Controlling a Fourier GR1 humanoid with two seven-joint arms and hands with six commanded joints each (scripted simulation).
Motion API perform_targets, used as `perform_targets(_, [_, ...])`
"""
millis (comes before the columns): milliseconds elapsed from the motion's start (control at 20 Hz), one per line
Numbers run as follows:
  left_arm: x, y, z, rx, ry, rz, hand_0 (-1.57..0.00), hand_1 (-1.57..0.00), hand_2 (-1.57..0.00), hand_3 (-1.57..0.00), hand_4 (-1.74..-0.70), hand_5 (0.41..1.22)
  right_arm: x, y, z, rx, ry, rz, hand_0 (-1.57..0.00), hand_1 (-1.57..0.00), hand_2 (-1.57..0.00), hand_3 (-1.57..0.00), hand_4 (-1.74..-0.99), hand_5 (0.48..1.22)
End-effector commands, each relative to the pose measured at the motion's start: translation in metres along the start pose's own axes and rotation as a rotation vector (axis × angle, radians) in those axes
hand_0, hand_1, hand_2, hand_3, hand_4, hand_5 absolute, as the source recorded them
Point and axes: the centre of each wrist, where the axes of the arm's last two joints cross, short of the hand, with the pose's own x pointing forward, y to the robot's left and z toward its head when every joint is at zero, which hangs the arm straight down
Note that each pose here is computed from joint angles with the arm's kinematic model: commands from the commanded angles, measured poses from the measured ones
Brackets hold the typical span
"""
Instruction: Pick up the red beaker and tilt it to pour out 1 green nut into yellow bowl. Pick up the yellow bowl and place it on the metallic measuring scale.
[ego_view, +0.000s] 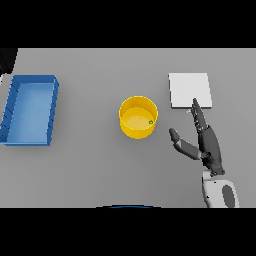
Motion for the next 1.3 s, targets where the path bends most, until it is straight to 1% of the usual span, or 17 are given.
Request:
perform_targets(0, [-0.019, -0.008, 0.002, 0.005, 0.025, 0.109, -1.57, -1.57, -1.57, -1.53, -1.74, 1.221, 0.000, -0.001, 0.001, 0.001, -0.007, 0.018, 0.00, 0.00, 0.00, 0.00, -1.121, 0.588])
perform_targets(50, [-0.039, -0.017, 0.005, 0.014, 0.067, 0.228, -1.57, -1.57, -1.57, -1.54, -1.74, 1.221, -0.001, -0.001, 0.001, 0.003, -0.006, 0.018, 0.00, 0.00, 0.00, 0.00, -1.118, 0.595])
perform_targets(150, [-0.069, -0.048, 0.009, 0.026, 0.145, 0.392, -1.57, -1.57, -1.57, -1.55, -1.74, 1.221, -0.004, -0.002, 0.000, 0.009, 0.012, 0.039, 0.00, 0.00, 0.00, 0.00, -1.127, 0.606])
perform_targets(250, [-0.087, -0.090, 0.012, 0.009, 0.298, 0.494, -1.57, -1.57, -1.57, -1.56, -1.74, 1.221, -0.002, -0.006, -0.002, 0.020, -0.014, 0.046, 0.00, 0.00, 0.00, 0.00, -1.132, 0.621])
perform_targets(350, [-0.100, -0.125, 0.019, 0.047, 0.379, 0.599, -1.57, -1.57, -1.57, -1.56, -1.74, 1.221, -0.004, -0.006, 0.000, 0.028, -0.008, 0.047, 0.00, 0.00, 0.00, 0.00, -1.142, 0.628])
perform_targets(500, [-0.113, -0.158, 0.029, 0.062, 0.532, 0.761, -1.57, -1.57, -1.57, -1.57, -1.74, 1.221, -0.003, -0.005, 0.000, 0.034, -0.014, 0.048, 0.00, 0.00, 0.00, 0.00, -1.138, 0.648])
perform_targets(550, [-0.116, -0.173, 0.033, 0.048, 0.566, 0.805, -1.57, -1.57, -1.57, -1.57, -1.74, 1.221, -0.002, -0.004, 0.001, 0.038, -0.017, 0.039, 0.00, 0.00, 0.00, 0.00, -1.133, 0.655])
perform_targets(600, [-0.119, -0.188, 0.039, 0.052, 0.580, 0.841, -1.57, -1.57, -1.57, -1.57, -1.74, 1.221, -0.002, -0.007, -0.001, 0.036, -0.006, 0.036, 0.00, 0.00, 0.00, 0.00, -1.129, 0.659])
perform_targets(700, [-0.119, -0.215, 0.051, 0.051, 0.607, 0.891, -1.57, -1.57, -1.57, -1.57, -1.74, 1.221, -0.005, -0.003, 0.001, 0.043, 0.000, 0.026, 0.00, 0.00, 0.00, 0.00, -1.131, 0.669])
perform_targets(750, [-0.117, -0.233, 0.059, 0.042, 0.619, 0.914, -1.57, -1.57, -1.57, -1.57, -1.74, 1.221, -0.005, -0.003, 0.001, 0.043, -0.005, 0.043, 0.00, 0.00, 0.00, 0.00, -1.141, 0.673])
perform_targets(900, [-0.107, -0.266, 0.085, 0.033, 0.644, 0.975, -1.57, -1.57, -1.57, -1.57, -1.74, 1.221, -0.006, -0.006, 0.003, 0.043, -0.017, 0.053, 0.00, 0.00, 0.00, 0.00, -1.166, 0.676])
perform_targets(1000, [-0.098, -0.275, 0.098, 0.031, 0.650, 1.003, -1.57, -1.57, -1.57, -1.57, -1.74, 1.151, -0.008, -0.005, 0.004, 0.045, -0.004, 0.046, 0.00, 0.00, 0.00, 0.00, -1.174, 0.676])
perform_targets(1100, [-0.088, -0.285, 0.109, 0.012, 0.680, 1.032, -1.57, -1.57, -1.57, -1.57, -1.74, 1.050, -0.007, -0.009, 0.004, 0.045, -0.014, 0.051, 0.00, 0.00, 0.00, 0.00, -1.167, 0.675])
perform_targets(1200, [-0.084, -0.288, 0.119, 0.008, 0.708, 1.039, -1.57, -1.57, -1.57, -1.57, -1.74, 0.925, -0.006, -0.006, 0.003, 0.042, -0.009, 0.047, 0.00, 0.00, 0.00, 0.00, -1.157, 0.671])
perform_targets(1250, [-0.084, -0.285, 0.120, -0.003, 0.719, 1.045, -1.57, -1.57, -1.57, -1.57, -1.66, 0.868, -0.007, -0.006, 0.000, 0.046, 0.005, 0.042, 0.00, 0.00, 0.00, 0.00, -1.155, 0.669])
